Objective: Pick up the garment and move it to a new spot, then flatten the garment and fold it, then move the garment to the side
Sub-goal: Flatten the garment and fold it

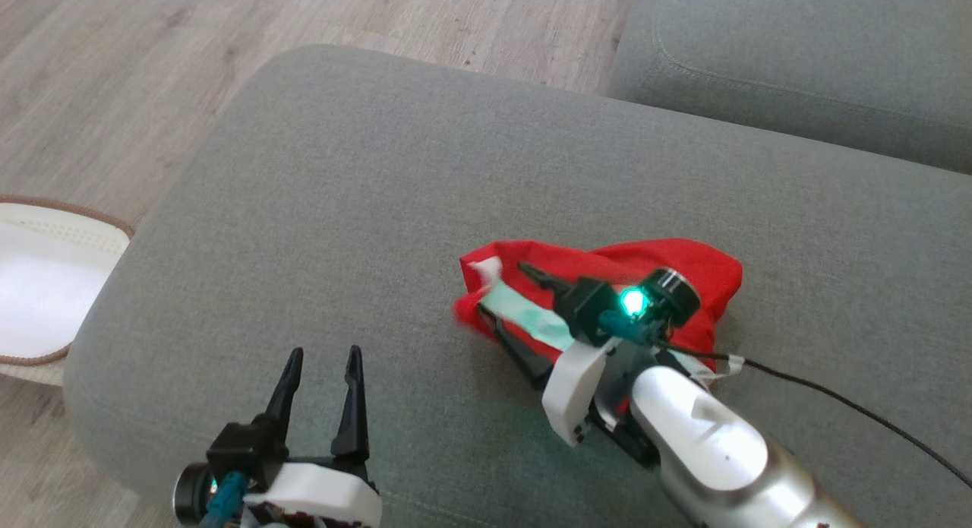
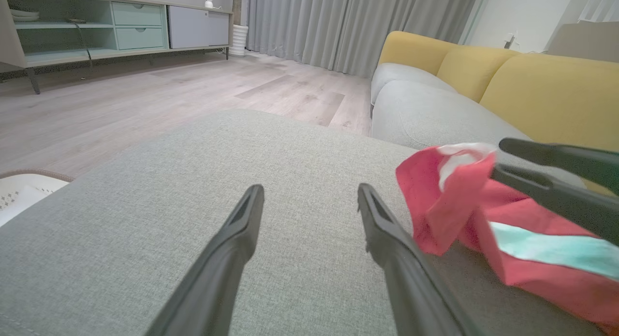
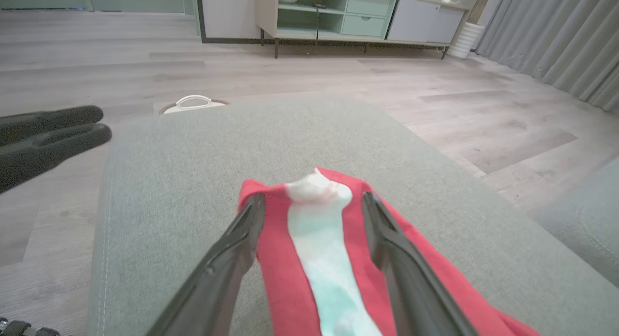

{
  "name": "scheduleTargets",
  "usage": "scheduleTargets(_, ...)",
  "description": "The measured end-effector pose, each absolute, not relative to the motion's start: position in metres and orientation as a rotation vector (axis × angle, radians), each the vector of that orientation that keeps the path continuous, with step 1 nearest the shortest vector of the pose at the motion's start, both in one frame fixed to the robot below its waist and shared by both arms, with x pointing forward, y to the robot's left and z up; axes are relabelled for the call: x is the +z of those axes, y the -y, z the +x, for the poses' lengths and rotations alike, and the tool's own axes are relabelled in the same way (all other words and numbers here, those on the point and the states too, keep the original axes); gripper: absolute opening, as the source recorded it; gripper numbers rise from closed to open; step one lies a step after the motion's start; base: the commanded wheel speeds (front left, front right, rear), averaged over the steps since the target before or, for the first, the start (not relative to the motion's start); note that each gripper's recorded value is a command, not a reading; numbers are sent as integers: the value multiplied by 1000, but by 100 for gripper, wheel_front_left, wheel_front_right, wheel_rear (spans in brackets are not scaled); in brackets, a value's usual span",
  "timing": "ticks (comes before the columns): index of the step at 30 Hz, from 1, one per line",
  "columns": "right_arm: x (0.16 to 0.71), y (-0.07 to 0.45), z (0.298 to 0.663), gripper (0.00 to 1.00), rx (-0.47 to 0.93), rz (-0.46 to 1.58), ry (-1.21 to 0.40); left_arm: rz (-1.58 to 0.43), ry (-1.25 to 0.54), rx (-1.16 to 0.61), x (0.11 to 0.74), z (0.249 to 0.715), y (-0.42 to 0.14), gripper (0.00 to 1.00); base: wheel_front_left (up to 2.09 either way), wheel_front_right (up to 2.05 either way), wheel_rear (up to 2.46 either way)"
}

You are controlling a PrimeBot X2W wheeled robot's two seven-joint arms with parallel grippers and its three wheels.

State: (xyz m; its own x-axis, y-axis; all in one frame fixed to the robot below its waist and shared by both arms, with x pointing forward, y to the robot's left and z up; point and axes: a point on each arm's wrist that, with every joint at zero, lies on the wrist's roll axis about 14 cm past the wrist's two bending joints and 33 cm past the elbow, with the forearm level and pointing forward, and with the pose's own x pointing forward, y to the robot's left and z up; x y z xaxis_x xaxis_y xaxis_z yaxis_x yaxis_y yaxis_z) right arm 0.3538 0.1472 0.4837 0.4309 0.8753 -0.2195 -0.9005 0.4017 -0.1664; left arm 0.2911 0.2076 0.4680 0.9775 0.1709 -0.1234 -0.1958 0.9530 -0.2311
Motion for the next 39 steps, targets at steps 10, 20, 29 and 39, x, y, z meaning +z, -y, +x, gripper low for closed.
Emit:
scheduleTargets(10, 456, -126, 360, 100, 1063, -304, -188, -245, -112, 196, 465, 292, -209, 100, 0, 0, 0)
scheduleTargets(20, 456, -24, 410, 100, 672, -125, -189, -245, -114, 141, 465, 300, -194, 100, 0, 0, 0)
scheduleTargets(29, 405, 39, 371, 100, 499, -23, -369, -230, -118, 102, 466, 307, -185, 100, 0, 0, 0)
scheduleTargets(39, 387, 16, 355, 100, 551, 72, -470, -228, -136, 110, 463, 307, -188, 100, 0, 0, 0)
